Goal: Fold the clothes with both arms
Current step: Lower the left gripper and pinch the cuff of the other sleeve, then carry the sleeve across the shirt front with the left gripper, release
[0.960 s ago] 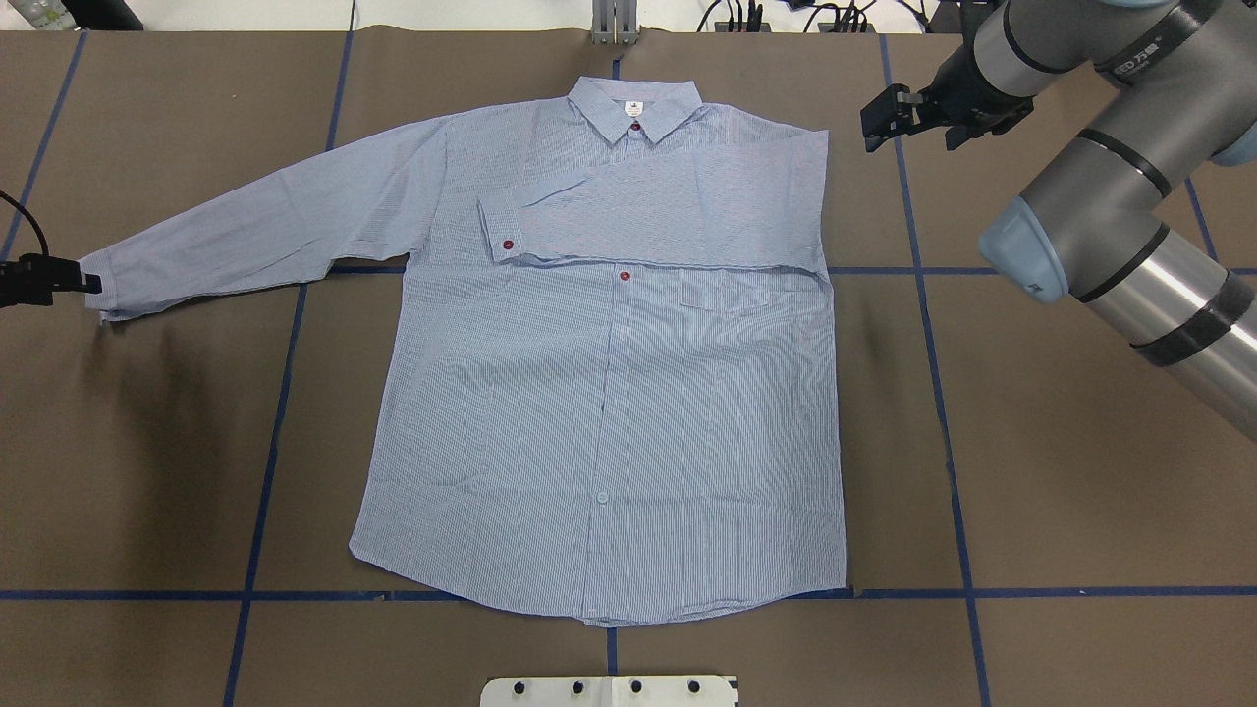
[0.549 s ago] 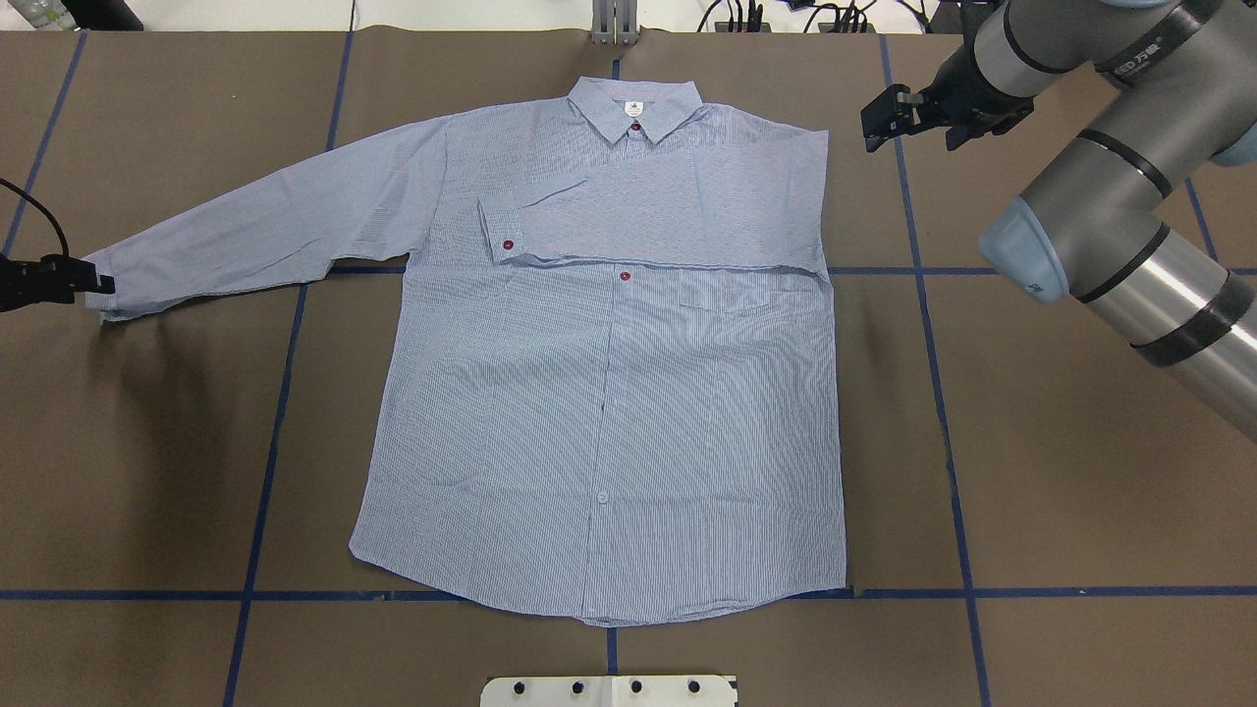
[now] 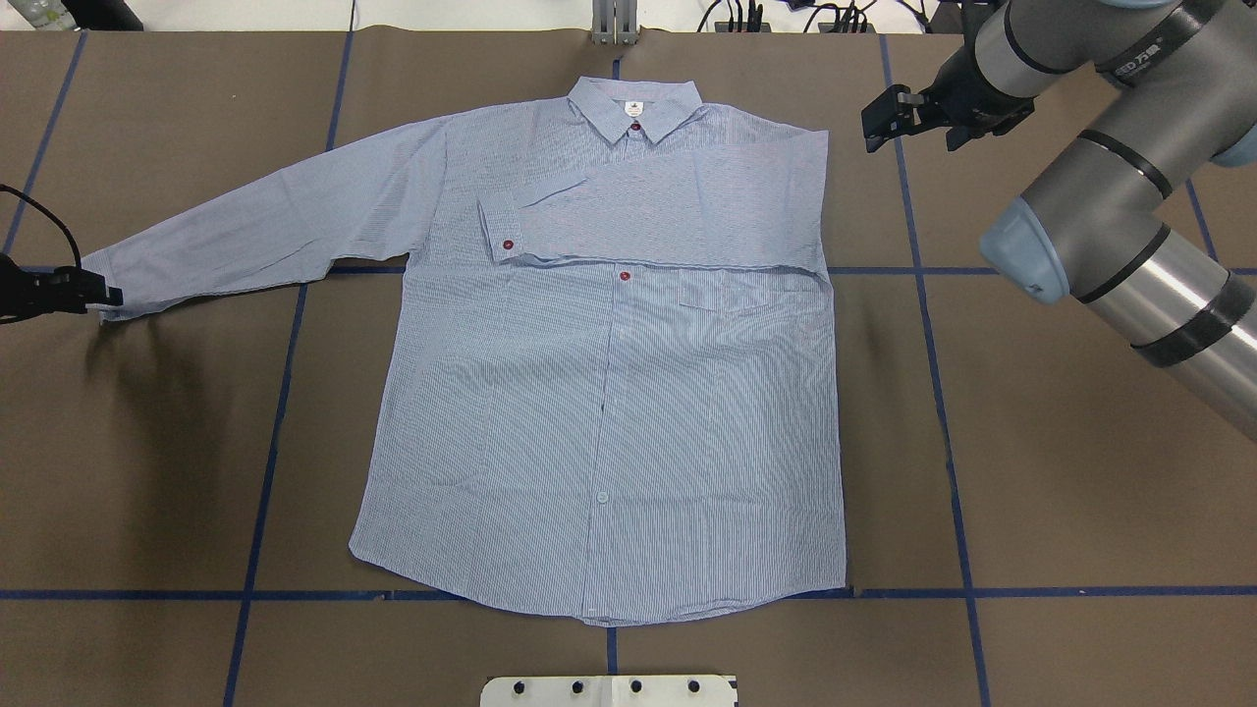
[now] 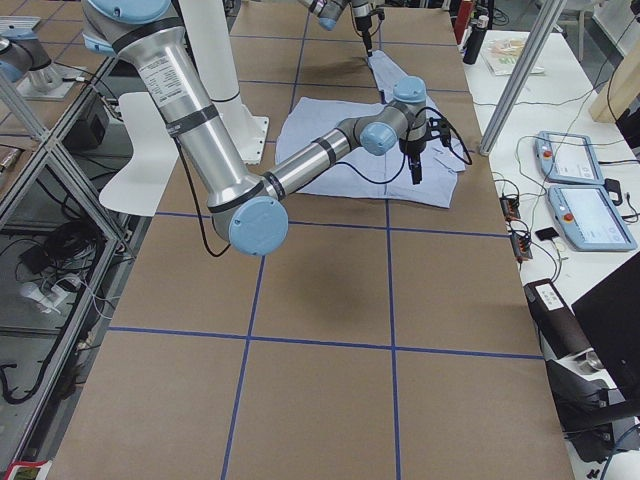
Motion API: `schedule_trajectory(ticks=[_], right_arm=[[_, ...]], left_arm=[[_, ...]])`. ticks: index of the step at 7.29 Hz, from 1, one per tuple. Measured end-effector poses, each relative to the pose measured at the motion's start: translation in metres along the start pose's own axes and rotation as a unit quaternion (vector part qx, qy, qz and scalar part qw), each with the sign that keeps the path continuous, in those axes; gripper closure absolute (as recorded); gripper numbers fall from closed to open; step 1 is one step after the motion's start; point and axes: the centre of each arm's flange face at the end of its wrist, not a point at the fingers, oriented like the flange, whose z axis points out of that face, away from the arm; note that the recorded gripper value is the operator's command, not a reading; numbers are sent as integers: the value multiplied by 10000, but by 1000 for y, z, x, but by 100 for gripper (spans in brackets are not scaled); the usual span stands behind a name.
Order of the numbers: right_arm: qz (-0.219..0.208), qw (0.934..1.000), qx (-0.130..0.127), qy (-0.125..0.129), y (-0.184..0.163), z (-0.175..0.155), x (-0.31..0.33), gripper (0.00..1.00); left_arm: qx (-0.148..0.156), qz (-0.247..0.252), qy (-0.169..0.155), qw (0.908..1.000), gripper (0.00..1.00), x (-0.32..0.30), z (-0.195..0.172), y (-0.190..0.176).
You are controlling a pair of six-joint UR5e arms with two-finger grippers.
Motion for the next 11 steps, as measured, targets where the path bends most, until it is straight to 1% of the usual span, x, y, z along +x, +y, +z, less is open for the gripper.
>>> schedule_trajectory(ticks=[4, 6, 7, 8, 10, 11], right_arm=[[-21, 10000, 28, -30, 1, -4, -2, 0], [-20, 10000, 35, -38, 1, -5, -3, 0], [-14, 10000, 38, -38, 1, -5, -3, 0], [-1, 10000, 45, -42, 2, -6, -3, 0], [49, 9999, 65, -62, 3, -9, -5, 0], [78, 9999, 74, -69, 3, -10, -6, 0]], left_arm=[[-10, 76, 54, 10000, 100, 4, -4, 1], [-129, 182, 306, 9993, 100, 38, -22, -2], [-214, 168, 328, 9991, 100, 67, -31, -10], [-274, 133, 287, 9991, 100, 112, -39, -27], [-271, 110, 170, 9994, 100, 241, -50, -77], [-282, 158, 48, 9995, 100, 314, -48, -90]])
